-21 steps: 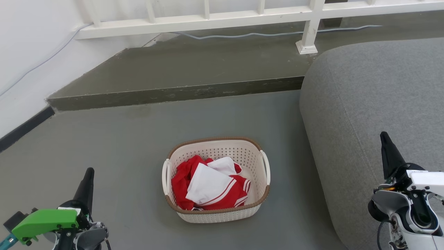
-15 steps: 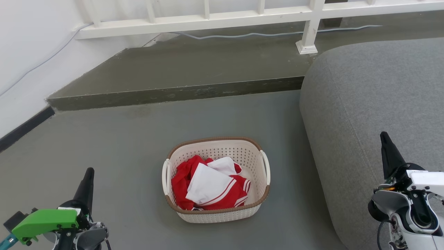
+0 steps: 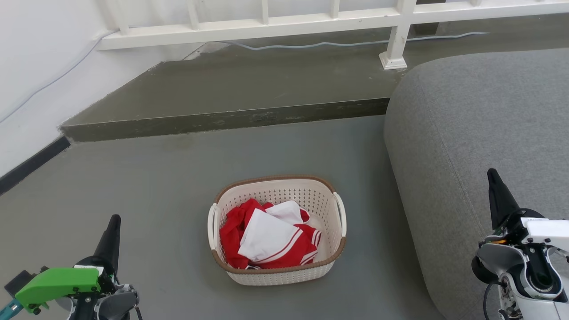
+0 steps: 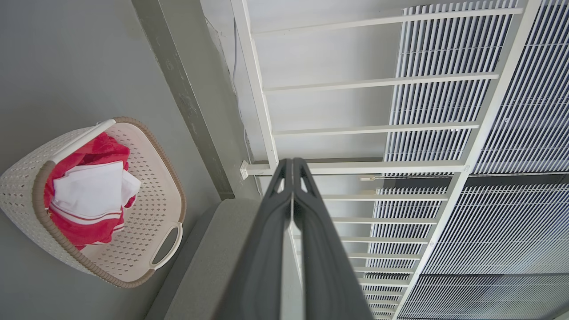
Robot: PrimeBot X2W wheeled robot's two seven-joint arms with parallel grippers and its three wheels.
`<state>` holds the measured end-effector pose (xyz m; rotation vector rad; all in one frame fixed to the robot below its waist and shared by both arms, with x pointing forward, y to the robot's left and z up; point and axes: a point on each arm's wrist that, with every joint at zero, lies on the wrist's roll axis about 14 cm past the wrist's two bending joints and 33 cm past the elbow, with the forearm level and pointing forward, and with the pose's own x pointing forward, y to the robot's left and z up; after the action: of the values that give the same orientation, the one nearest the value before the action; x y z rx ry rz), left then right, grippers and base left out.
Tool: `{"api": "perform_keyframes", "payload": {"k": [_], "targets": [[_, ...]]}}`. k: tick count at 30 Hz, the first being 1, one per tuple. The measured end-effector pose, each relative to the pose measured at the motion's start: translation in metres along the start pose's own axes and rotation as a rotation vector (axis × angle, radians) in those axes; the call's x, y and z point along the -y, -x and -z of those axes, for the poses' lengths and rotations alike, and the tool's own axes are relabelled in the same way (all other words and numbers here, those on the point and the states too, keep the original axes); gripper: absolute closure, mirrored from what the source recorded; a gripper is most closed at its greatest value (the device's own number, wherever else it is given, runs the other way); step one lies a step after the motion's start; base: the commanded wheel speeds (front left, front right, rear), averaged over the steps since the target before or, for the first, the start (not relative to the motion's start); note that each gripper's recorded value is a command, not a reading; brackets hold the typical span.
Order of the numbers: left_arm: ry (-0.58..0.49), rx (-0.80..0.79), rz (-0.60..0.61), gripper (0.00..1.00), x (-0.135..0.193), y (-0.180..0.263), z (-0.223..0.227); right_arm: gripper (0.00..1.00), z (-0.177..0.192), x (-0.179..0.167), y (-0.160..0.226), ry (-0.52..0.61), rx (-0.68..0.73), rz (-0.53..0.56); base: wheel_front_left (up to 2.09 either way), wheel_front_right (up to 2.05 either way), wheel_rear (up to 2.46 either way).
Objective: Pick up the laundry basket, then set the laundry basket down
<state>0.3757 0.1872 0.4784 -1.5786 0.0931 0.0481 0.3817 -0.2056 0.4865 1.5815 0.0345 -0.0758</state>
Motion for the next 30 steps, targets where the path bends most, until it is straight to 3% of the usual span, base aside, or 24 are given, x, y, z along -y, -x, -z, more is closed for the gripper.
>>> {"api": "perform_keyframes", "payload": {"k": [10, 11, 17, 30], "targets": [[0.000, 0.000, 0.000, 1.00, 0.000, 0.000, 0.000, 1.00, 0.000, 0.000, 0.000, 0.000, 0.000, 0.000, 0.00, 0.00, 0.00], [0.000, 0.000, 0.000, 0.00, 0.000, 0.000, 0.000, 0.00, 0.000, 0.000, 0.000, 0.000, 0.000, 0.000, 0.00, 0.00, 0.00], [0.027, -0.001, -0.085, 0.00, -0.029, 0.012, 0.006, 0.00, 0.006, 0.032, 0.014, -0.026, -0.001, 0.094, 0.00, 0.00, 0.00], [0.022, 0.021, -0.065, 0.00, -0.023, 0.010, 0.005, 0.00, 0.011, 0.020, 0.011, -0.015, -0.006, 0.059, 0.00, 0.00, 0.00]]}}
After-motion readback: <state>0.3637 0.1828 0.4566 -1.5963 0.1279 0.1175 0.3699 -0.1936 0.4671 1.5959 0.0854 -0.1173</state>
